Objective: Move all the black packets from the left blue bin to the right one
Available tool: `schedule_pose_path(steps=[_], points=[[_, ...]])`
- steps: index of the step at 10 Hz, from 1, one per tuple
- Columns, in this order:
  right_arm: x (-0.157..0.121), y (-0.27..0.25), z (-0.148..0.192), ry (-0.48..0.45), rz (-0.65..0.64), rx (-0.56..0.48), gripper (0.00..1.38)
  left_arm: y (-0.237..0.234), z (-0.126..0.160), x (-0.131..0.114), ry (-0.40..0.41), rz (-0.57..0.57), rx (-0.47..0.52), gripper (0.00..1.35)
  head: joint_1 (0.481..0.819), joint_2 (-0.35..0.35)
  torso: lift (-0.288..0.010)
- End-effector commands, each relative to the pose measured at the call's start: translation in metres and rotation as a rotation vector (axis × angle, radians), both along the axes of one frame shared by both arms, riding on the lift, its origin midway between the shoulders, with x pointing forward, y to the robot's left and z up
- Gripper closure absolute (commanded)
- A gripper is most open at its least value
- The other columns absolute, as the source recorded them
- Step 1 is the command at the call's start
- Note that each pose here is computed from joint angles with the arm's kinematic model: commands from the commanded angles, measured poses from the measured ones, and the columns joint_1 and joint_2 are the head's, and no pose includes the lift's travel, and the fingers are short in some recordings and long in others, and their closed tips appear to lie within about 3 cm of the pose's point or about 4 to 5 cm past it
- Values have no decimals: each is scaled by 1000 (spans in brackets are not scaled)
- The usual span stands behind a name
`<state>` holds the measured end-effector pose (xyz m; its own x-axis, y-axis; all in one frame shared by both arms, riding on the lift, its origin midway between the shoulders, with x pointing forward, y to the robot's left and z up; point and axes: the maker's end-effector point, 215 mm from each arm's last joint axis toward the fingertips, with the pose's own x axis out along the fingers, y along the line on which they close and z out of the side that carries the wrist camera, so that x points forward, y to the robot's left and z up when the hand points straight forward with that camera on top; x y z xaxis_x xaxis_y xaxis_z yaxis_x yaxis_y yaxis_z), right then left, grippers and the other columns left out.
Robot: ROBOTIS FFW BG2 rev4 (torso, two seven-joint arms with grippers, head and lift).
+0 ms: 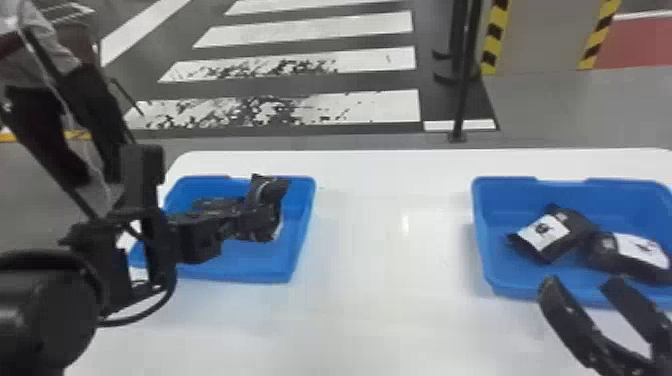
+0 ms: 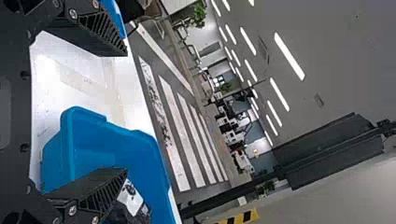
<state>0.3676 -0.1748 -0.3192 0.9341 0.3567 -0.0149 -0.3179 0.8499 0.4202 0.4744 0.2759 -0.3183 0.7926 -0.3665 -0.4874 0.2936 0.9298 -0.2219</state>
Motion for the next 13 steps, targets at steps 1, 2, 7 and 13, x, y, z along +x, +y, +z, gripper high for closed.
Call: schedule_pose_path(steps=[1, 2, 7, 13], points=[[5, 11, 10, -29, 36, 39, 151, -52, 15, -15, -45, -112, -55, 1207, 695, 144, -185], [10, 24, 20, -57, 76, 67, 150, -86, 23, -22, -63, -190, -94, 1205, 695, 107, -185], [30, 79, 49, -168, 254, 131, 150, -204, 38, -57, -62, -452, -221, 1205, 695, -9, -185], [34, 118, 85, -241, 346, 181, 148, -254, 47, -72, -53, -574, -268, 1205, 695, -52, -185]])
